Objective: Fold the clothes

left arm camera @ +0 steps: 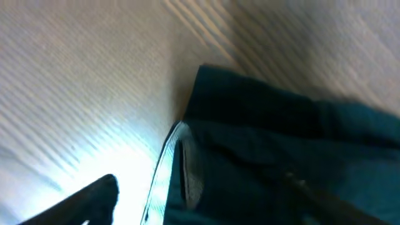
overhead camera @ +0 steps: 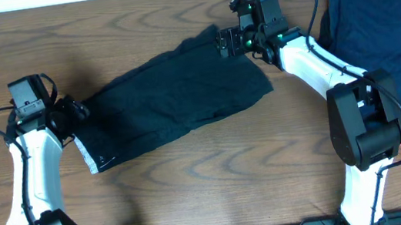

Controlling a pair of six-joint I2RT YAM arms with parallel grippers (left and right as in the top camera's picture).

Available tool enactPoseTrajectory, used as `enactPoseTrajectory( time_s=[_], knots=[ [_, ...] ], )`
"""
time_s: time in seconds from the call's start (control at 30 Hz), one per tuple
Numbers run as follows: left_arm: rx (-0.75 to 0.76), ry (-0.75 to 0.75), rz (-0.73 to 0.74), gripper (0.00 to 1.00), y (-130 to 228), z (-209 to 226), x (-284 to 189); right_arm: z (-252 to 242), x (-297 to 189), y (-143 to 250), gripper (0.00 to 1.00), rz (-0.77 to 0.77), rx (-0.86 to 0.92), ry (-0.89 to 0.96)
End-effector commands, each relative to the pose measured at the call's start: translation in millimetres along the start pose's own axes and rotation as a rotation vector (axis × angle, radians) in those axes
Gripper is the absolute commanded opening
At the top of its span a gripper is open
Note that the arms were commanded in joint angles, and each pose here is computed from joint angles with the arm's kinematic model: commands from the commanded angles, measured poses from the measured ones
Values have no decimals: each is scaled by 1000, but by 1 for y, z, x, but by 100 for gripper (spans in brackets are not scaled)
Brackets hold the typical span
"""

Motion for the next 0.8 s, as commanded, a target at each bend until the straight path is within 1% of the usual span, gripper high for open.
enactPoseTrajectory(
  time_s=[0.0, 0.07, 0.1, 0.2, 0.3, 0.37, 0.43, 0.57, 0.6, 0.67, 0.73, 0.77],
  knots=[
    [-11, -3, -36, 93, -8, 1, -4, 3, 1, -8, 99, -17, 3, 1],
    [-12, 9, -60, 99, -13, -1, -11, 5, -2, -11, 99, -10, 1, -15],
    [-13, 15, -71, 98, -15, -2, -16, 7, -5, -14, 99, -6, -4, -27],
    [-7, 37, -100, 98, -19, -4, -32, 16, -13, -21, 99, 17, -47, -61],
    [24, 62, -96, 98, -13, -5, -48, 26, -18, -20, 99, 63, -103, -69],
    [45, 53, -73, 98, -6, -1, -53, 30, -18, -14, 98, 94, -119, -69],
    [109, 60, -18, 98, 6, -2, -54, 32, -18, -7, 98, 121, -122, -59],
    [195, 45, 108, 100, 33, -4, -41, 34, -17, 9, 94, 187, -123, -32],
    [208, 37, 138, 98, 39, -4, -35, 35, -17, 12, 93, 201, -125, -31],
    [226, 25, 185, 90, 48, -7, -25, 38, -17, 16, 93, 218, -148, -35],
    [242, 14, 224, 74, 54, -10, -13, 41, -16, 20, 92, 230, -172, -33],
    [250, 8, 245, 64, 58, -11, -5, 42, -16, 22, 91, 234, -185, -25]
  ],
)
Point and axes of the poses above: each gripper's point midway between its finger pads, its own x axis out along the fingers, its own z axis along the line the jaws close on, y = z × x, the point moved 3 cm from there along -x, back along the fingers, and after that the axes turned 1 degree about -x, right-handed, at the moved point
